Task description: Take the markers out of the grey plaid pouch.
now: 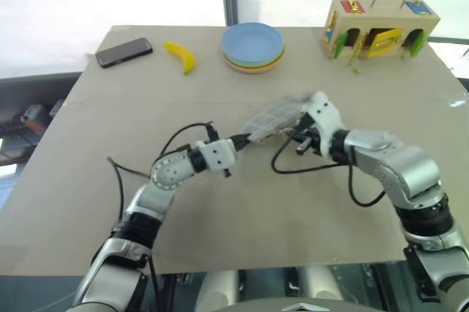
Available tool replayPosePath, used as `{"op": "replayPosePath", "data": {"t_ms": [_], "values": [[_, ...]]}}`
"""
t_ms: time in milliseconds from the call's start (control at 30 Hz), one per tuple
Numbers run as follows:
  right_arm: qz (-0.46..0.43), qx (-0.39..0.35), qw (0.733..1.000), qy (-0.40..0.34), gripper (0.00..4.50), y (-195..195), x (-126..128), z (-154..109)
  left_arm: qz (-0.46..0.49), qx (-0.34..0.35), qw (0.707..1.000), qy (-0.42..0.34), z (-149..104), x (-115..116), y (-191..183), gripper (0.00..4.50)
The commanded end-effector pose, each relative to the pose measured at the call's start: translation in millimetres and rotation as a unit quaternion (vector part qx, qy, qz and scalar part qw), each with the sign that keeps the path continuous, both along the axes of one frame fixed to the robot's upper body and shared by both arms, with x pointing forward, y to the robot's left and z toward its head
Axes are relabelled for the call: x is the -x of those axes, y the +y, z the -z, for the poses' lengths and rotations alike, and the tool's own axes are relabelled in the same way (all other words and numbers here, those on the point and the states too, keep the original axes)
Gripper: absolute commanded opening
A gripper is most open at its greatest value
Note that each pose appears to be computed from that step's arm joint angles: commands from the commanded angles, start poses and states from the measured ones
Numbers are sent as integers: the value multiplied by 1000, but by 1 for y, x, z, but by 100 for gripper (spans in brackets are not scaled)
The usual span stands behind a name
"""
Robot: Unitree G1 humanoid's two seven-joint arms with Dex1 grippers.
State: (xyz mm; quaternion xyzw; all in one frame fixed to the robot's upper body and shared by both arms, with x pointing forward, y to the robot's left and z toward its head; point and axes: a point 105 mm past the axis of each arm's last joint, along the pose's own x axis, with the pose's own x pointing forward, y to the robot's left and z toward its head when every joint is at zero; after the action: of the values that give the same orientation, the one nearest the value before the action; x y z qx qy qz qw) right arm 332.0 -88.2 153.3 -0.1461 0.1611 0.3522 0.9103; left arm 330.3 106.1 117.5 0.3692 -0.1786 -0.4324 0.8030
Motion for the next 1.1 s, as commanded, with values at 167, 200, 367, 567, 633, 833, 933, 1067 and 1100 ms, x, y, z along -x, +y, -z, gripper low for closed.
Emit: {"op": "replayPosePath", "data": {"t_ms": [167, 200, 367, 567, 633, 833, 933, 1067, 1100], "values": [[174, 41, 984, -30, 4, -85, -34, -9, 3, 7, 1000, -14, -8, 7, 6, 0], [190, 50, 980, -32, 4, -95, -37, -9, 3, 9, 1000, -13, -8, 8, 7, 0], [237, 75, 968, -37, 4, -130, -40, -12, -4, 23, 1000, -6, -10, 9, 12, 0], [116, 92, 989, -22, 72, -104, -13, -10, -6, 51, 999, 8, -12, 8, 9, 0], [104, 86, 991, -23, 154, -98, 0, -9, -7, 61, 998, 15, -12, 6, 6, 0], [69, 9, 997, 16, 114, -86, 46, -19, -9, 74, 997, 23, -12, 2, -1, 0], [60, -34, 998, 10, 9, -68, 44, -25, -4, 76, 997, 25, -12, 1, -3, 0], [50, -70, 996, 5, 9, -36, 26, -23, 2, 78, 997, 26, -14, 0, -5, 0], [46, -75, 996, 7, 9, -27, 22, -21, 5, 79, 997, 25, -14, 1, -6, 0]]}}
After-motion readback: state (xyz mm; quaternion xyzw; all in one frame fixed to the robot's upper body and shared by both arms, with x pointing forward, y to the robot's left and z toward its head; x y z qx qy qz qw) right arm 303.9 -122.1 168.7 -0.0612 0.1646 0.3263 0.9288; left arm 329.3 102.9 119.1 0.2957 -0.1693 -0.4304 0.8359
